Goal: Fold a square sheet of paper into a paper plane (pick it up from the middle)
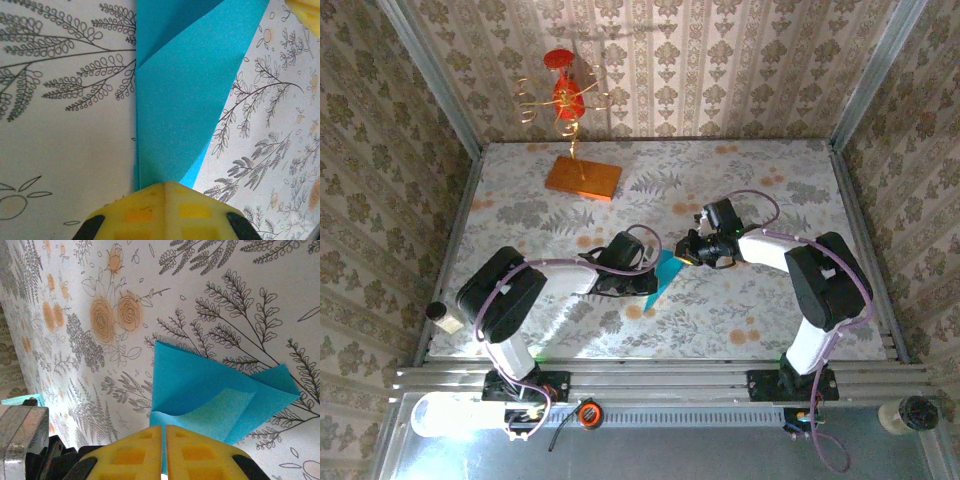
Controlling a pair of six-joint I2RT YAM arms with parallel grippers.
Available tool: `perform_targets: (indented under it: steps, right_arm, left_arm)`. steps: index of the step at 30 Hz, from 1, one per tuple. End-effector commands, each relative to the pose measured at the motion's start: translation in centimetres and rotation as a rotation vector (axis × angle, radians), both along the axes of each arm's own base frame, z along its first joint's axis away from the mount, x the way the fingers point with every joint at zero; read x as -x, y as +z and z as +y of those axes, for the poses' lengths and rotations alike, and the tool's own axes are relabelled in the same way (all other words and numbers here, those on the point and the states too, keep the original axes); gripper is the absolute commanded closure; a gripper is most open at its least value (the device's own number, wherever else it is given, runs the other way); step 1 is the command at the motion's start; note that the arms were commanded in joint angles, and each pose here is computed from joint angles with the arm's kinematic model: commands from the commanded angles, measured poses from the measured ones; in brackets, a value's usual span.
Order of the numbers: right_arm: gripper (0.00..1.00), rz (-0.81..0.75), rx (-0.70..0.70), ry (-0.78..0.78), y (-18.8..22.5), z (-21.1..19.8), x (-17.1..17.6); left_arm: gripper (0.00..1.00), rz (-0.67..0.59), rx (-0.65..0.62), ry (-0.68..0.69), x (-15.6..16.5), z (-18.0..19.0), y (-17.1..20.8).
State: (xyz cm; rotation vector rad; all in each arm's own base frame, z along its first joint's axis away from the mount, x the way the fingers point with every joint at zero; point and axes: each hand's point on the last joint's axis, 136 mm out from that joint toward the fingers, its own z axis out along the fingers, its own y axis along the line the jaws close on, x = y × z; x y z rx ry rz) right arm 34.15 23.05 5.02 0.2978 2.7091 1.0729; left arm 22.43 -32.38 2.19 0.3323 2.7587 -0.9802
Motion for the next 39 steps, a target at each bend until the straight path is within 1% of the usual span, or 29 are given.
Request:
perform_targets:
  steps: [1, 4, 11, 15, 22, 24, 28, 31, 35, 39]
  right_arm:
    - [0.88, 0.006, 0.012, 0.047, -0.5, 0.3, 0.1]
    - [0.88, 0.013, 0.0, 0.063, -0.8, 0.6, 0.1]
    - [0.88, 0.036, 0.034, 0.074, -2.1, 0.5, -0.1]
    - [0.88, 0.046, 0.074, 0.068, -2.9, 0.1, -0.5]
    - [0.89, 0.099, 0.165, 0.055, -5.1, -1.2, 0.0]
    - [0.89, 0.107, 0.181, 0.053, -5.5, -1.5, 0.1]
    - [0.89, 0.123, 0.208, 0.047, -6.3, -2.0, 0.5]
    - [0.89, 0.134, 0.223, 0.041, -6.7, -2.3, 0.7]
    - [0.89, 0.144, 0.23, 0.034, -7.2, -2.5, 0.9]
    - [0.9, 0.151, 0.226, 0.03, -7.5, -2.5, 1.1]
  left_arm:
    - [1.0, 0.04, -0.058, 0.006, 0.9, 1.0, -1.8]
    - [1.0, 0.04, -0.06, 0.007, 0.9, 1.0, -1.7]
    - [1.0, 0.04, -0.057, 0.006, 0.9, 1.1, -1.5]
    - [1.0, 0.044, -0.058, 0.002, 1.0, 1.1, -1.6]
    - [1.0, 0.035, -0.048, 0.0, 0.9, 1.0, -1.0]
    - [1.0, 0.02, -0.031, 0.002, 0.5, 0.7, -0.2]
    - [1.0, -0.031, 0.027, 0.01, -0.8, -0.6, 2.7]
    - [0.96, -0.053, 0.063, 0.026, -2.0, -1.7, 4.1]
    - [0.96, -0.032, 0.076, 0.043, -2.8, -3.0, 3.5]
    - [0.98, -0.016, 0.055, 0.056, -3.8, -3.8, 2.3]
